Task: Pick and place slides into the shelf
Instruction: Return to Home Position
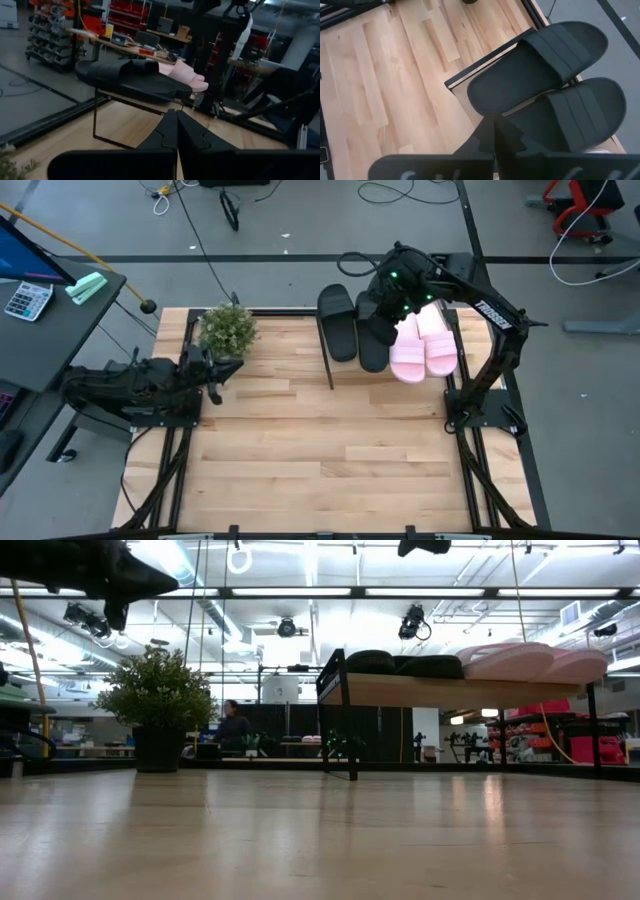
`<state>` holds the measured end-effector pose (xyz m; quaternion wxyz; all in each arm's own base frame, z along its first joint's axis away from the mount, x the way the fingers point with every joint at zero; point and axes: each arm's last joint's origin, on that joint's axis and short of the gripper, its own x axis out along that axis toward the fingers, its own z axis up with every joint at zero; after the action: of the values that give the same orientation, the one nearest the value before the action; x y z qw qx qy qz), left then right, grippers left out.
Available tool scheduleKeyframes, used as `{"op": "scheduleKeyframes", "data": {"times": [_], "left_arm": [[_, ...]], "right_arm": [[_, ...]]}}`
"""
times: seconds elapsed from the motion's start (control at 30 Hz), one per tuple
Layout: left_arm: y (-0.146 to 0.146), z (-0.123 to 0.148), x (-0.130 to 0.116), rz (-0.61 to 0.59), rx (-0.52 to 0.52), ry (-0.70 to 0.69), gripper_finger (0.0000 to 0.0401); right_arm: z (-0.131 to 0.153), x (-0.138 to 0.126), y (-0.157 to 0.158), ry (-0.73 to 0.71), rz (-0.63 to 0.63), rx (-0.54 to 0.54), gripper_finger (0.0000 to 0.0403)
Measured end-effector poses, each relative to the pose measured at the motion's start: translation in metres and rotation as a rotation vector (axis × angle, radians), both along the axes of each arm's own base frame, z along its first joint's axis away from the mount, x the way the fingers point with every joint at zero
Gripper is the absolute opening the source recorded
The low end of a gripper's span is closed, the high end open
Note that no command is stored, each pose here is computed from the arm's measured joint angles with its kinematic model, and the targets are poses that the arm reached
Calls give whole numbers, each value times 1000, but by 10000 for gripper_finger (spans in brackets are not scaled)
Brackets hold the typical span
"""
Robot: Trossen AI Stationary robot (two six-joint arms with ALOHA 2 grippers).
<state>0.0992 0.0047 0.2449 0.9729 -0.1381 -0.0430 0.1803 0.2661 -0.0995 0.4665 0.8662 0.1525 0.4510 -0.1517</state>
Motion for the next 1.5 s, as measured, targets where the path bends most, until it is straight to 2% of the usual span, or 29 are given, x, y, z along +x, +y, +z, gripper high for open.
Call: {"op": "scheduleKeyframes", "data": {"times": [0.57,0.7,0.83,1.03,1.17,1.3,1.4,1.5], "left_arm": [[4,-5,-33,36,11,-23,1],[3,-11,-27,22,18,-51,1],[1,-26,-17,-26,15,-165,1],[0,-40,-11,-21,79,-215,1],[-1,-54,-7,-40,70,-191,1],[-1,-55,-6,-54,88,-181,1],[-3,-55,-6,-117,130,-179,1],[-5,-61,-4,-185,150,-116,1]], "right_arm": [[0,-1,-2,-1,-1,6,0],[0,0,0,-5,-3,25,0],[0,0,1,-6,-13,41,0],[0,1,4,-8,-17,52,0],[0,1,4,-9,-24,57,0],[0,1,4,-9,-24,57,0],[0,1,4,-9,-25,57,0],[0,1,4,-9,-25,57,0]]}}
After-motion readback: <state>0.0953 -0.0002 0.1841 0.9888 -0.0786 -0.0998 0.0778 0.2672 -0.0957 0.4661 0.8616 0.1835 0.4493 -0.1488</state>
